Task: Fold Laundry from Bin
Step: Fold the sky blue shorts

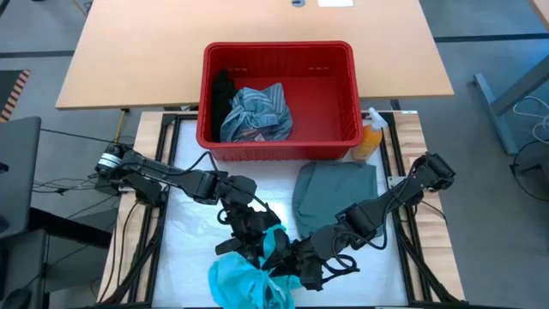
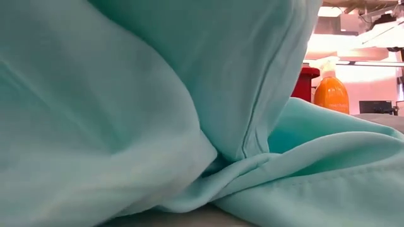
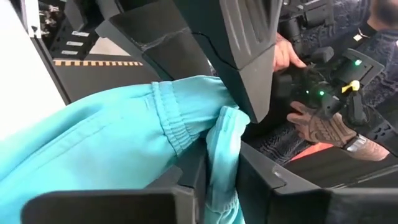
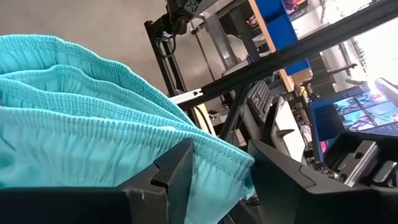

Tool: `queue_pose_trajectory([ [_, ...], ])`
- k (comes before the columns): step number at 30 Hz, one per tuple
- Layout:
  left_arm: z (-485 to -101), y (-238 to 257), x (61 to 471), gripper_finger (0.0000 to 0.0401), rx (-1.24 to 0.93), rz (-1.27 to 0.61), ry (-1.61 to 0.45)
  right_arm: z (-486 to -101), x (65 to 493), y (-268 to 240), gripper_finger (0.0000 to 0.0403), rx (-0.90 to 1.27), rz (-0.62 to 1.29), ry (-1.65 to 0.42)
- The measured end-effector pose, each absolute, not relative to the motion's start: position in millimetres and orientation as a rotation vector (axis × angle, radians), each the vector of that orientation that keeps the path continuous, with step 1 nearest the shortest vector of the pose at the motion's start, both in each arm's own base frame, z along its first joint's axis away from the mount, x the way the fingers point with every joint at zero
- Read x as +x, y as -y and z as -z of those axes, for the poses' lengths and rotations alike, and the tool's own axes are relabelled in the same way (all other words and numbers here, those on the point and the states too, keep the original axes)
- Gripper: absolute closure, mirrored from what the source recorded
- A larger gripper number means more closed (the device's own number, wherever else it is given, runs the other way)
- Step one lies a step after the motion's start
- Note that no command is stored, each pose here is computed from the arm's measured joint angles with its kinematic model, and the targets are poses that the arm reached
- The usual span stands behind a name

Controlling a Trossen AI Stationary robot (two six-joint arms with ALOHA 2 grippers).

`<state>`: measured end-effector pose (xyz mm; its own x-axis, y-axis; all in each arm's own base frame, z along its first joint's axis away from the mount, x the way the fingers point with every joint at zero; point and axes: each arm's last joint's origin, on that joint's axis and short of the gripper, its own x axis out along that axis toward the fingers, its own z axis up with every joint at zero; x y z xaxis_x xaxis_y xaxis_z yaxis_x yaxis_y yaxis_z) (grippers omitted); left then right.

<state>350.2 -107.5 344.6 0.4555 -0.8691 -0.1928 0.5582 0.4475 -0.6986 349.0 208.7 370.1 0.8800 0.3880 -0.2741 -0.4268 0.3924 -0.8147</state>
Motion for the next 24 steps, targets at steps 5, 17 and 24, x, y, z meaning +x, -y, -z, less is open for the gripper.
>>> queue_pose_trajectory([
  [5,-344,107,350,0.0312,-0.606,0.946,-0.592,-369,349,-208,0.0221,-1.051,-0.523,-0.053],
  [17,-333,89,354,0.0291,-0.453,0.781,-0.573,-358,355,-195,0.0236,-1.021,-0.524,-0.173],
  [24,-318,52,358,0.0345,-0.425,0.674,-0.601,-350,366,-163,0.0343,-0.797,-0.55,-0.322],
])
